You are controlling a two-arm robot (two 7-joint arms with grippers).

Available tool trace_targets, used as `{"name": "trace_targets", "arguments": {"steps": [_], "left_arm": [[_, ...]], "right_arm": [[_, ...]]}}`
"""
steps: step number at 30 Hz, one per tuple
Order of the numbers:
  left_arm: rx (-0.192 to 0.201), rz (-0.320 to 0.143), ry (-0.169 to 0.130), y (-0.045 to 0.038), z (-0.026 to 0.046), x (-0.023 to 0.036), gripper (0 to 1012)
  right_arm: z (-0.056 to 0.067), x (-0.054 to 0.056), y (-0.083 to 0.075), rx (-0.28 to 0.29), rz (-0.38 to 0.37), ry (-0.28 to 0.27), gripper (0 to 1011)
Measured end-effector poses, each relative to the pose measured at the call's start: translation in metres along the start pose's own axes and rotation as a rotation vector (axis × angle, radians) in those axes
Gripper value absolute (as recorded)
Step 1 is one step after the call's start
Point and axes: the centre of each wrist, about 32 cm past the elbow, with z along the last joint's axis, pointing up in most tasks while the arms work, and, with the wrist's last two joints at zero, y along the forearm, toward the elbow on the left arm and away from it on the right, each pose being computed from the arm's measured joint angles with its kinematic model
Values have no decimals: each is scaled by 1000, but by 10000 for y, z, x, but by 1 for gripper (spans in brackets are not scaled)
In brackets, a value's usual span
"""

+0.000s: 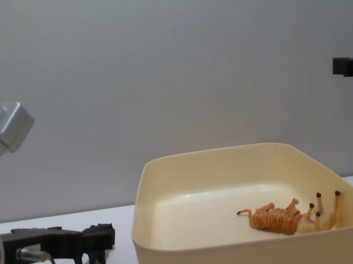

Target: Pick up the toy alternately with two hands and place it into the central storage box.

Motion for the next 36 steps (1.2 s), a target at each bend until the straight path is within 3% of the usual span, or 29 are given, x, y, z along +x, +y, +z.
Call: {"name": "trace_targets", "arguments": {"steps": [6, 24, 29, 36], "left_arm": [[5, -11, 5, -63, 0, 11, 915], [8, -23, 11, -140, 5, 23, 357], [8, -25, 11, -148, 7, 24, 280], [8, -26, 11, -153, 8, 25, 280]], "right_arm": [[0, 0, 0, 0, 0, 0, 1001], [0, 0, 0, 0, 0, 0, 1001], [0, 0, 0, 0, 0, 0, 1001], [0, 0, 0, 0, 0, 0, 1001]]}}
